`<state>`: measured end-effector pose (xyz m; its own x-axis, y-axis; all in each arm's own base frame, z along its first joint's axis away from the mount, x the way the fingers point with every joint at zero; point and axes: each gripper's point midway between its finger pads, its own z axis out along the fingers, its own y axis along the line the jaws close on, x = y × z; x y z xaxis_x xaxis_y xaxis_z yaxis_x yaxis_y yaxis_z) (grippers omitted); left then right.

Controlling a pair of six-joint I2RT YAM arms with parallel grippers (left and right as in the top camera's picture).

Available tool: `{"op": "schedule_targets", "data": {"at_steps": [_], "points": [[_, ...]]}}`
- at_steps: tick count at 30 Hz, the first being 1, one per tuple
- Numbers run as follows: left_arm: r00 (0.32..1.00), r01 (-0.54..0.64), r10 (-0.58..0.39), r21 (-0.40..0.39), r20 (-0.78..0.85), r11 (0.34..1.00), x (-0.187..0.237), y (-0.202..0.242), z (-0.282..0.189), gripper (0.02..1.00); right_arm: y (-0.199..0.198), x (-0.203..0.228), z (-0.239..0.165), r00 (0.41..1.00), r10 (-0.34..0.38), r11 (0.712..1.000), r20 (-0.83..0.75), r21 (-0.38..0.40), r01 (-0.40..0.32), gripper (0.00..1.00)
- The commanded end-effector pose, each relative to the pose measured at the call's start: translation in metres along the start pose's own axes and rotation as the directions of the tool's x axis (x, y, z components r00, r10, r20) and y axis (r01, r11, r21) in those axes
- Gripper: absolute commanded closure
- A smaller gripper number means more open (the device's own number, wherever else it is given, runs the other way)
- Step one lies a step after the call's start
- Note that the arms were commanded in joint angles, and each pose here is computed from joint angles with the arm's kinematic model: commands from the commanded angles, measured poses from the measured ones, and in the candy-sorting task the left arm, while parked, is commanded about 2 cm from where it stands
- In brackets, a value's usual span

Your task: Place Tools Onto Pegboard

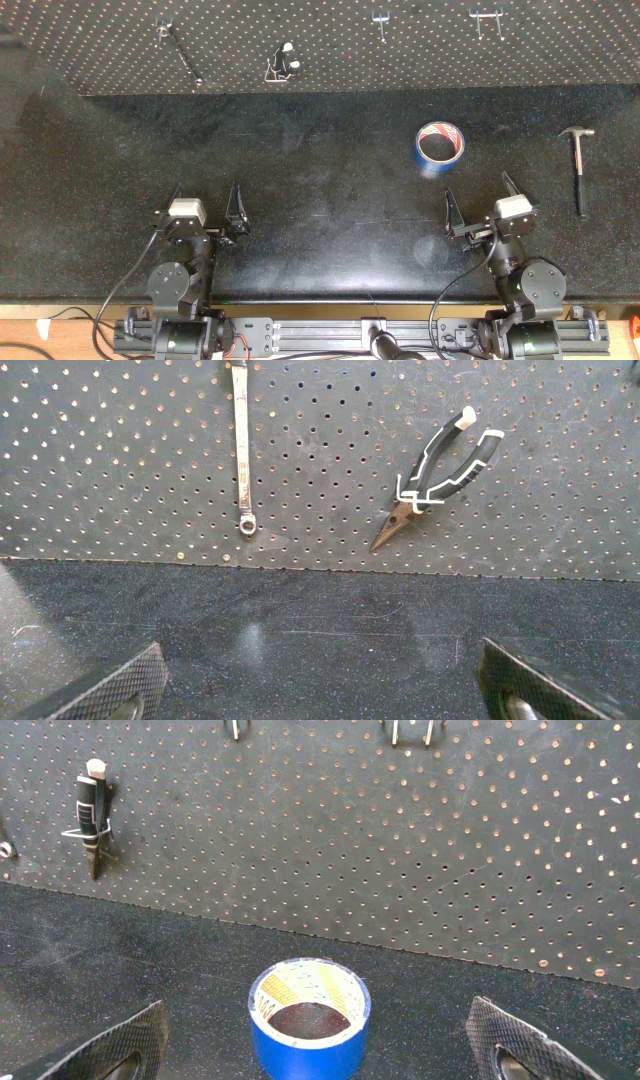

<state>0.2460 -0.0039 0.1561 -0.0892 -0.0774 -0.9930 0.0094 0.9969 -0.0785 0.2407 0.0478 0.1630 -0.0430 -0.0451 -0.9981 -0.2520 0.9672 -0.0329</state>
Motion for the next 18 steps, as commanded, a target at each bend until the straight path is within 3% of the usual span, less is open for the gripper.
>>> {"op": "schedule_targets", "data": {"at_steps": [1,5,7,8,9,11,12,14,15,16,17,18], "points": [[1.0,-0.017,0.017,0.016,0.008,1.0,0.001,-0.003,0.0,0.023,0.0,0.002,0.0,1.0,0.012,1.0,-0.001,0.001,-0.012,0.025],[1.0,-0.017,0.017,0.016,0.008,1.0,0.001,-0.003,0.0,0.025,0.0,0.002,0.0,1.0,0.013,1.0,-0.002,0.001,-0.013,0.025],[1.0,-0.017,0.017,0.016,0.008,1.0,0.001,-0.003,0.0,0.025,-0.015,-0.002,-0.001,0.982,0.185,0.979,0.019,0.082,-0.186,0.025],[1.0,-0.017,0.017,0.016,0.008,1.0,0.001,-0.003,0.0,0.023,-0.007,-0.015,-0.003,0.983,0.183,0.982,0.033,0.034,-0.184,0.025],[1.0,-0.017,0.017,0.016,0.008,1.0,0.001,-0.003,0.0,0.025,-0.005,-0.026,-0.002,0.974,0.227,0.974,0.023,0.018,-0.228,0.025],[1.0,-0.017,0.017,0.016,0.008,1.0,0.001,-0.003,0.0,0.023,-0.007,-0.04,0.018,0.921,0.364,0.931,-0.141,0.057,-0.359,0.025],[1.0,-0.017,0.017,0.016,0.008,1.0,0.001,-0.003,0.0,0.023,-0.005,-0.038,0.032,0.888,0.381,0.924,-0.256,0.08,-0.374,0.025],[1.0,-0.017,0.017,0.016,0.008,1.0,0.001,-0.003,0.0,0.023,-0.002,-0.011,0.077,0.734,0.332,0.939,-0.592,0.139,-0.313,0.02],[1.0,-0.017,0.017,0.016,0.008,1.0,0.001,-0.003,0.0,0.023,-0.001,0.01,0.099,0.614,0.323,0.94,-0.72,0.168,-0.298,0.02],[1.0,-0.017,0.017,0.016,0.008,1.0,0.001,-0.003,0.0,0.023,0.01,0.027,0.119,0.519,0.275,0.951,-0.809,0.149,-0.271,0.02],[1.0,-0.017,0.017,0.016,0.008,1.0,0.001,-0.003,0.0,0.025,0.018,0.043,0.142,0.449,0.226,0.969,-0.864,0.151,-0.198,0.02],[1.0,-0.017,0.017,0.016,0.008,1.0,0.001,-0.003,0.0,0.023,0.025,0.052,0.148,0.418,0.208,0.972,-0.884,0.139,-0.189,0.02]]}}
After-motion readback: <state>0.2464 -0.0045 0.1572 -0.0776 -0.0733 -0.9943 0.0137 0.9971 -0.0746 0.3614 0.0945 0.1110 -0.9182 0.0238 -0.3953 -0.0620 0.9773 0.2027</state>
